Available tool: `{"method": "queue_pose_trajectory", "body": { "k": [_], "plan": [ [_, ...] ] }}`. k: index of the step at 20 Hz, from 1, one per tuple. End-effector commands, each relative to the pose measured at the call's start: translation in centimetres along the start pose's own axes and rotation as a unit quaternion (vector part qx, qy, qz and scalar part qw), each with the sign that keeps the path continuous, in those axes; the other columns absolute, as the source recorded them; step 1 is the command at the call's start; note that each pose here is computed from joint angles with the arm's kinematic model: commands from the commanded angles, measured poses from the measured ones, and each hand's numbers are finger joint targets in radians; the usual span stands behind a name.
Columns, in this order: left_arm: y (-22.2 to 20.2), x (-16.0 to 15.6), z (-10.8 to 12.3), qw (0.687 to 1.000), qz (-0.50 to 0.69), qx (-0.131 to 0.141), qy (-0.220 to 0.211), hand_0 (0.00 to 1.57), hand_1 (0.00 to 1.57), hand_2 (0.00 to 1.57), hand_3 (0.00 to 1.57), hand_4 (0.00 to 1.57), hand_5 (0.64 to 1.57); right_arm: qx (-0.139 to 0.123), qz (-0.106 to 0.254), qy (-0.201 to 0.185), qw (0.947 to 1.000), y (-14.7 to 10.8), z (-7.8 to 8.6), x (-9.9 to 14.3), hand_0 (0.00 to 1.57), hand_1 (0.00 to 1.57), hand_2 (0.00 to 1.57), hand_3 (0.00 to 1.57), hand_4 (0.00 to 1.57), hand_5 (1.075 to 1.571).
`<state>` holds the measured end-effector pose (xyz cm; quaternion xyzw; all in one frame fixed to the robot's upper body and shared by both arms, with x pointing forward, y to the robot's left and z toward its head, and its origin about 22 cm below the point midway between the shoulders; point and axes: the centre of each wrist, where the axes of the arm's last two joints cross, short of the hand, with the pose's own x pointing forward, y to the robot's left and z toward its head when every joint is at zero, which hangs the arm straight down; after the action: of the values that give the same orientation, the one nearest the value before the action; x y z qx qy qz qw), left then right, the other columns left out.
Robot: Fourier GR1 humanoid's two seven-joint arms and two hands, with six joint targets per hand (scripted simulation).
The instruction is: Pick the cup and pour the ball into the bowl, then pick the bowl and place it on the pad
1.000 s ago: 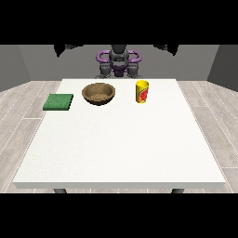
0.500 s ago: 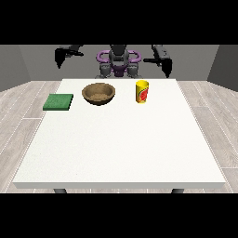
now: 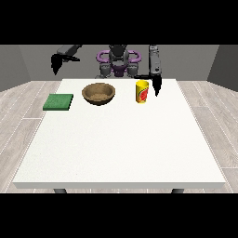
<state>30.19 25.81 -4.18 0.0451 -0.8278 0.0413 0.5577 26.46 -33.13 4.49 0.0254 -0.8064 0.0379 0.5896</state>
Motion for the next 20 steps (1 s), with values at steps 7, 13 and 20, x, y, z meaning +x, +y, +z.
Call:
{"method": "queue_pose_trajectory", "body": {
  "k": [7,13,20],
  "plan": [
    [-2.0,-3.3,-0.7,1.000,-0.019,-0.011,-0.007,0.00,0.00,0.00,0.00,0.00,1.520,-0.007,-0.001,-0.009,0.9999,-1.8,-0.5,-2.3,0.00,0.00,0.00,0.00,0.00,1.571],
    [-0.7,-5.5,-0.1,1.000,-0.015,0.020,-0.009,0.00,0.00,0.00,0.00,0.00,1.524,0.019,-0.005,-0.025,0.9995,0.3,-1.3,-0.1,0.00,0.00,0.00,0.00,0.00,1.571],
    [-1.1,-6.9,4.3,0.984,-0.174,0.006,-0.021,1.29,1.29,1.57,1.57,1.40,1.268,0.024,0.001,-0.014,0.9996,-1.2,0.1,-0.9,0.00,0.00,0.00,0.00,0.00,1.570]
  ]
}}
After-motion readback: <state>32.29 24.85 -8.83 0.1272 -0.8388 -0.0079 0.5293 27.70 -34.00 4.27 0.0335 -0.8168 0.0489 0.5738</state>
